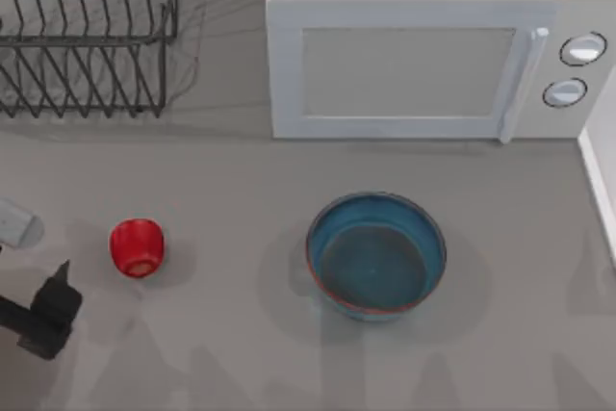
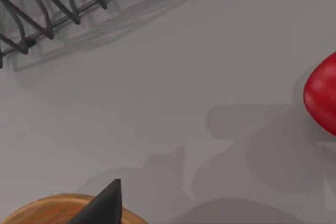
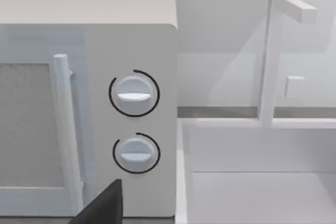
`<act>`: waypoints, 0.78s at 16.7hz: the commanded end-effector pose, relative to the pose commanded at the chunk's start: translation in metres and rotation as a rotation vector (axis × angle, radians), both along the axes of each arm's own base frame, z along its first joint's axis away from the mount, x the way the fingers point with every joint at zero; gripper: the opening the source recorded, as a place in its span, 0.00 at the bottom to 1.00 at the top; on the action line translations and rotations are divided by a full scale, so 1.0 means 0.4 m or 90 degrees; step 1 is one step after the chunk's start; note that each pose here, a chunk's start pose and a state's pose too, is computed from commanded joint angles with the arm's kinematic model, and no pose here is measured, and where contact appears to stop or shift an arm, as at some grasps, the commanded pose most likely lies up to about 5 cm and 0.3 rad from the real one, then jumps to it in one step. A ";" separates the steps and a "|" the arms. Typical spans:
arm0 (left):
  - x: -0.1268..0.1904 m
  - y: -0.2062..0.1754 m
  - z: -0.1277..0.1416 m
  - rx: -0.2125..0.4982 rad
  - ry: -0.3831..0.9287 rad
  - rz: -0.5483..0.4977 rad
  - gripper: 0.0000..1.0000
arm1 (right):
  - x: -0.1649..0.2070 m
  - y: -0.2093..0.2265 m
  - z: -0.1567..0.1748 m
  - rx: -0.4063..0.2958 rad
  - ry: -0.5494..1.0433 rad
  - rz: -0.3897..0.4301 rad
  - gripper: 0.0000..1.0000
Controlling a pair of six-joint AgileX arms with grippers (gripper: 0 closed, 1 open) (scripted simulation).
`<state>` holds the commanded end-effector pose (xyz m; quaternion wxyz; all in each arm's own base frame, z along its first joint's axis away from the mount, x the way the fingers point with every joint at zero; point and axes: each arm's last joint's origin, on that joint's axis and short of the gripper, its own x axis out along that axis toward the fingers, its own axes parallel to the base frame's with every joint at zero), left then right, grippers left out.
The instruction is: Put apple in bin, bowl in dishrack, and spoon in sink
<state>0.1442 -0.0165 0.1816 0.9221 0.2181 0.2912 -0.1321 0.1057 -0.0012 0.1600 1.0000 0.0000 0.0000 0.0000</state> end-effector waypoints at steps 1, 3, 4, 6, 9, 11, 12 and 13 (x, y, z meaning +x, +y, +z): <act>0.023 -0.008 0.001 0.034 0.057 -0.034 1.00 | 0.000 0.000 0.000 0.000 0.000 0.000 1.00; 0.074 -0.025 -0.004 0.096 0.173 -0.107 1.00 | 0.000 0.000 0.000 0.000 0.000 0.000 1.00; 0.101 -0.035 -0.011 0.124 0.231 -0.144 1.00 | 0.000 0.000 0.000 0.000 0.000 0.000 1.00; 0.157 -0.056 -0.030 0.169 0.337 -0.219 1.00 | 0.000 0.000 0.000 0.000 0.000 0.000 1.00; 0.240 -0.089 -0.054 0.215 0.456 -0.317 1.00 | 0.000 0.000 0.000 0.000 0.000 0.000 1.00; 0.292 -0.110 -0.060 0.234 0.502 -0.368 1.00 | 0.000 0.000 0.000 0.000 0.000 0.000 1.00; 0.316 -0.120 -0.058 0.241 0.515 -0.390 1.00 | 0.000 0.000 0.000 0.000 0.000 0.000 1.00; 0.340 -0.130 -0.053 0.247 0.521 -0.408 1.00 | 0.000 0.000 0.000 0.000 0.000 0.000 1.00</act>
